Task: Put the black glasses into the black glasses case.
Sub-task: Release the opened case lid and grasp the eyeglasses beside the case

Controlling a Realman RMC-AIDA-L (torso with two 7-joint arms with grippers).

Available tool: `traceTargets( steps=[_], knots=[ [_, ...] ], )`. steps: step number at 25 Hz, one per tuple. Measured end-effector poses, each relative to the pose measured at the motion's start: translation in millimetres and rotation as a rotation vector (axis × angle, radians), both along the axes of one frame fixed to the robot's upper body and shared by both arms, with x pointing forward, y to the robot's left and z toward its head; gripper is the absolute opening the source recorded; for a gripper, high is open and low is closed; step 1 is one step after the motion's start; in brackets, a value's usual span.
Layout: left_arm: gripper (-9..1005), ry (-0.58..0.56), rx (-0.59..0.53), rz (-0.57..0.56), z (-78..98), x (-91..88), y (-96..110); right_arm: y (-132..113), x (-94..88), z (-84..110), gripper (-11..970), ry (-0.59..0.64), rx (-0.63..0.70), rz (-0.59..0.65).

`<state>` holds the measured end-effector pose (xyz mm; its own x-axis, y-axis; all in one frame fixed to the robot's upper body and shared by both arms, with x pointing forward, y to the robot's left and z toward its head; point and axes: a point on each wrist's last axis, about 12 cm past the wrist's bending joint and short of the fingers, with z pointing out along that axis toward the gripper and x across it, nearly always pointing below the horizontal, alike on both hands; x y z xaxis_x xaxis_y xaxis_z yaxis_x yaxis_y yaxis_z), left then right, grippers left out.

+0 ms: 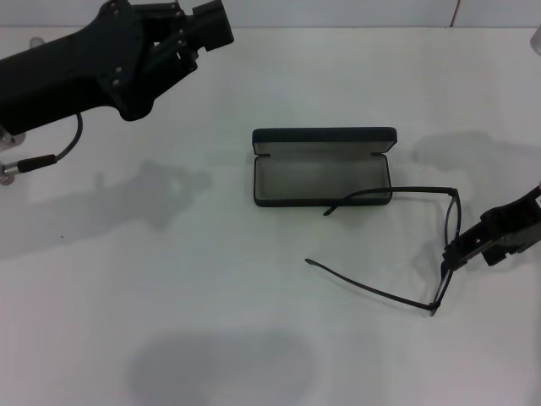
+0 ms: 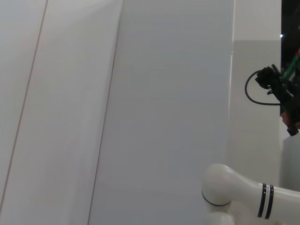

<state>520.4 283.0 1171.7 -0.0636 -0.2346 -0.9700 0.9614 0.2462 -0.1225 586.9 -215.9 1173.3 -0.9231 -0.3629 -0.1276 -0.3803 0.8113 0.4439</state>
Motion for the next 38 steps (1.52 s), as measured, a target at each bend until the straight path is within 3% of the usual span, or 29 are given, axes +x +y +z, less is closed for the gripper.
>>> traceTargets(
  steps=[25, 38],
  knots=[
    [64, -0.028, -0.003, 0.037, -12.4, -5.5, 7.7, 8.0, 14.3, -13.2, 643, -0.037, 0.042, -0.07],
    [65, -0.018, -0.032, 0.046, -15.0, -8.6, 12.5, 13.9, 11.0, -19.5, 634, -0.013, 0.046, -0.047]
  ],
)
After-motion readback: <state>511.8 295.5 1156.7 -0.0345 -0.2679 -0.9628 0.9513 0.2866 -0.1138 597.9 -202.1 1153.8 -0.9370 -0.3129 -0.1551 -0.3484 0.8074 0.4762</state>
